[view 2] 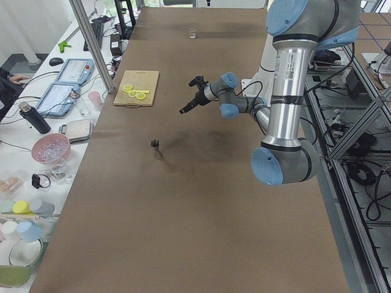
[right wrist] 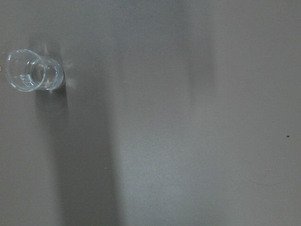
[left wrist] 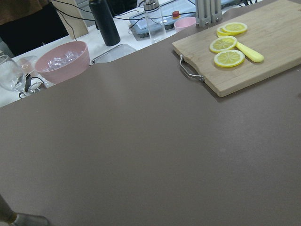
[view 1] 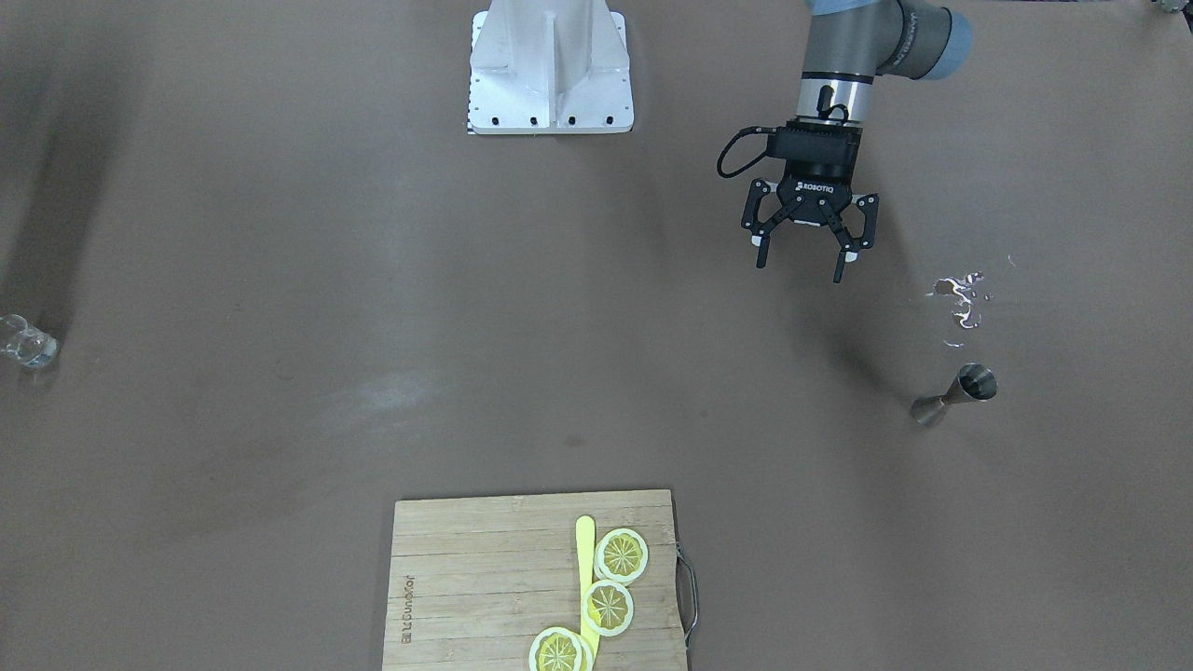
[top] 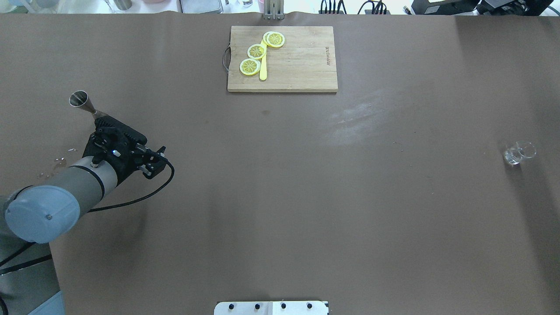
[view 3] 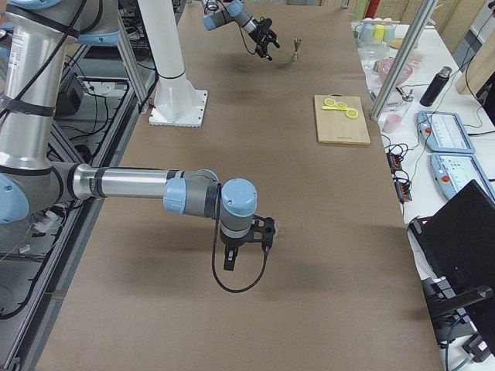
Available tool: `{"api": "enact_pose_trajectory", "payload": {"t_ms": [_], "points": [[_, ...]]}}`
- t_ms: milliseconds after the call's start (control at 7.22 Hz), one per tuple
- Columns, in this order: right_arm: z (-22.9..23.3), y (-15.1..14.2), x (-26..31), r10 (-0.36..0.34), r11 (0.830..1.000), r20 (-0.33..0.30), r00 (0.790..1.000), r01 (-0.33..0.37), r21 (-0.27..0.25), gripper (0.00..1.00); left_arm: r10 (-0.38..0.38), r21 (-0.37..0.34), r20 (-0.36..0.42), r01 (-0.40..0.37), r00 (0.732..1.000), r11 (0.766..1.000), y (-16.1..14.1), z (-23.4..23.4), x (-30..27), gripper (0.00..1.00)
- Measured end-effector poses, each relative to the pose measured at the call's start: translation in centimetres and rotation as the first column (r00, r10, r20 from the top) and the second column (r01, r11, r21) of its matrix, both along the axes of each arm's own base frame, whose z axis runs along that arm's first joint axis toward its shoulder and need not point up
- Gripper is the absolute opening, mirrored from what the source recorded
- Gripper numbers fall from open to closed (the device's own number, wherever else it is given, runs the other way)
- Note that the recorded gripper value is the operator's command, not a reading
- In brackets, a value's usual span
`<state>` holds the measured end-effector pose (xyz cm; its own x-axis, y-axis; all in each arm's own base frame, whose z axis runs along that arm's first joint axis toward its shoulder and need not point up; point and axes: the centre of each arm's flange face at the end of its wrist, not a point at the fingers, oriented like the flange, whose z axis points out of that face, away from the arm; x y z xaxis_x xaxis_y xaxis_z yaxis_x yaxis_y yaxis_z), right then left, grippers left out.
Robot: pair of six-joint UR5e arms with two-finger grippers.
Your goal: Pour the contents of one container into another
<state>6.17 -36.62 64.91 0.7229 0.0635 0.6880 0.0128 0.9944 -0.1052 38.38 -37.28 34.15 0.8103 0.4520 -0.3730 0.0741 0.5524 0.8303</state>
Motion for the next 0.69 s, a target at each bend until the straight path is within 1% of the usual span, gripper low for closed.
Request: {"api": "enact_pose_trajectory", "payload": {"t_ms": [277,415,692], "points": [[0.1,0.0,0.0,0.001,1.0,0.002,1.0,-0.001,-0.002,1.0,0.107,0.025,0.054,-0.108,0.993,0.994,-2.5,-0.4,-2.4,0.96],[0.1,0.0,0.0,0.001,1.0,0.002,1.0,-0.001,-0.003,1.0,0.158,0.031,0.077,-0.161,0.984,0.987,-4.0,-0.3,-4.3,0.96],[0.1,0.1,0.0,0.001,1.0,0.002,1.0,-0.001,-0.003,1.0,0.252,0.026,0.094,-0.255,0.963,0.967,-6.9,0.0,-9.0,0.96]]}}
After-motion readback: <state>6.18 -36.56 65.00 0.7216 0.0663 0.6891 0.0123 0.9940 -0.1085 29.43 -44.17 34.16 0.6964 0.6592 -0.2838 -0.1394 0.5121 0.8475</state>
